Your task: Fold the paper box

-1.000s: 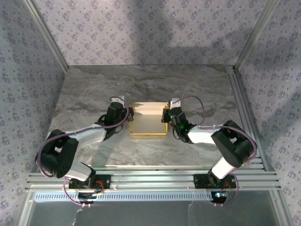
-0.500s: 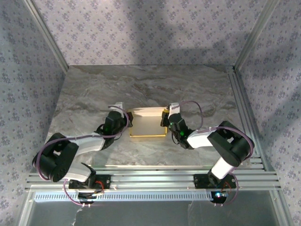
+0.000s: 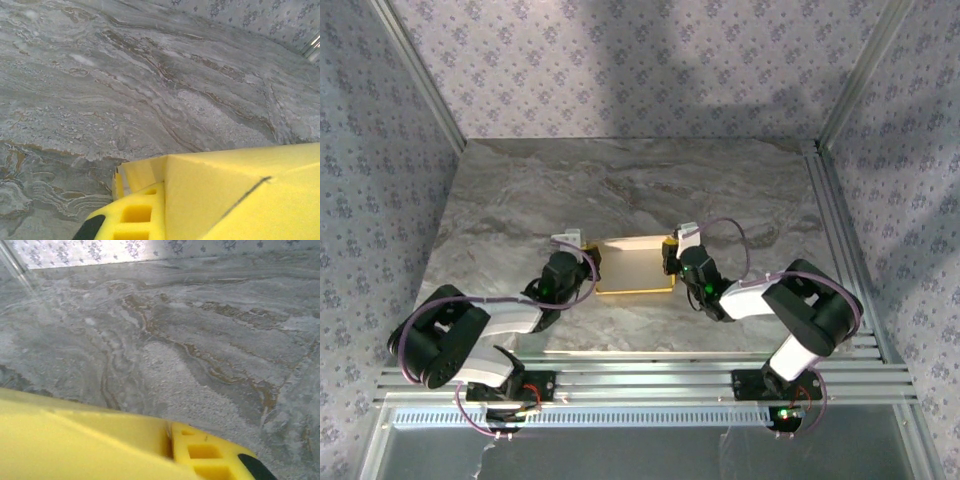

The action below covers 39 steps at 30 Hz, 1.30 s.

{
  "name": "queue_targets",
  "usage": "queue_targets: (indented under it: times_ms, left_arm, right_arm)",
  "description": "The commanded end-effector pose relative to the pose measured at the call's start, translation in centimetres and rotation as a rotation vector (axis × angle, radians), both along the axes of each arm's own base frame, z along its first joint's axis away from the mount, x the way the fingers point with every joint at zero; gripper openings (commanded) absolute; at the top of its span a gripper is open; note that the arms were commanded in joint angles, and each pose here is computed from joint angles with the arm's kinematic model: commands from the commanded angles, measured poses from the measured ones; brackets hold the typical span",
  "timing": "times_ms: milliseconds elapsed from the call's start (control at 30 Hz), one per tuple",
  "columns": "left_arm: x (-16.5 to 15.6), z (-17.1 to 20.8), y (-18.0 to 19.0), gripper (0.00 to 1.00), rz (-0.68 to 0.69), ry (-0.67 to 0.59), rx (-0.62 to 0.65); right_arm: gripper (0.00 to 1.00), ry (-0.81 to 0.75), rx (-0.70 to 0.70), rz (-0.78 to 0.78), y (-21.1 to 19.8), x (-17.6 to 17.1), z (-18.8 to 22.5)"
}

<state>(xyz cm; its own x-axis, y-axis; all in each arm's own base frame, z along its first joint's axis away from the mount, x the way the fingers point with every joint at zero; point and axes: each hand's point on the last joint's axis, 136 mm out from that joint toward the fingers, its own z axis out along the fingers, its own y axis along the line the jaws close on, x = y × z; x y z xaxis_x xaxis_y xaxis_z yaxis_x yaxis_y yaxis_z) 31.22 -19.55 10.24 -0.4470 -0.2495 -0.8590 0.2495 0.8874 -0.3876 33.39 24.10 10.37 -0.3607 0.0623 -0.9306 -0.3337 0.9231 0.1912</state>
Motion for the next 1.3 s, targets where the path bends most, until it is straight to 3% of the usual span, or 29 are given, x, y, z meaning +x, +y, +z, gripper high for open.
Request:
queue_targets:
  times_ms: [0,100,300,533,733,1033,1267]
  left_arm:
    - [-0.6,-0.4,-0.7,0.00,-0.048,-0.015,0.030]
    - [-0.8,-0.8,-0.4,0.00,-0.043,-0.019,0.061]
    - [-0.9,-1.2,-0.1,0.00,-0.033,-0.027,0.091]
    - [-1.0,-1.5,-0.2,0.00,0.003,-0.027,0.146]
    - [-1.1,-2.0,0.3,0.00,0.066,-0.023,0.170]
    - [-0.9,-2.6,0.4,0.00,0.099,-0.025,0.172]
    - [-1.0,-2.6,0.3,0.00,0.109,-0.033,0.179]
  right_arm:
    - [0.17,0.044,-0.001,0.065,0.4,-1.6,-0.4]
    - [0.18,0.056,0.013,0.062,0.3,-2.0,0.0]
    - [0.32,0.076,0.049,0.100,1.1,-2.6,1.2]
    - [0.36,0.130,0.083,0.089,1.2,-2.7,1.4]
    - [0.46,0.181,0.118,0.074,0.8,-3.2,1.0]
    - [0.52,0.217,0.162,0.111,1.0,-5.9,3.3]
    - [0.53,0.287,0.253,0.043,-1.2,-8.4,4.6]
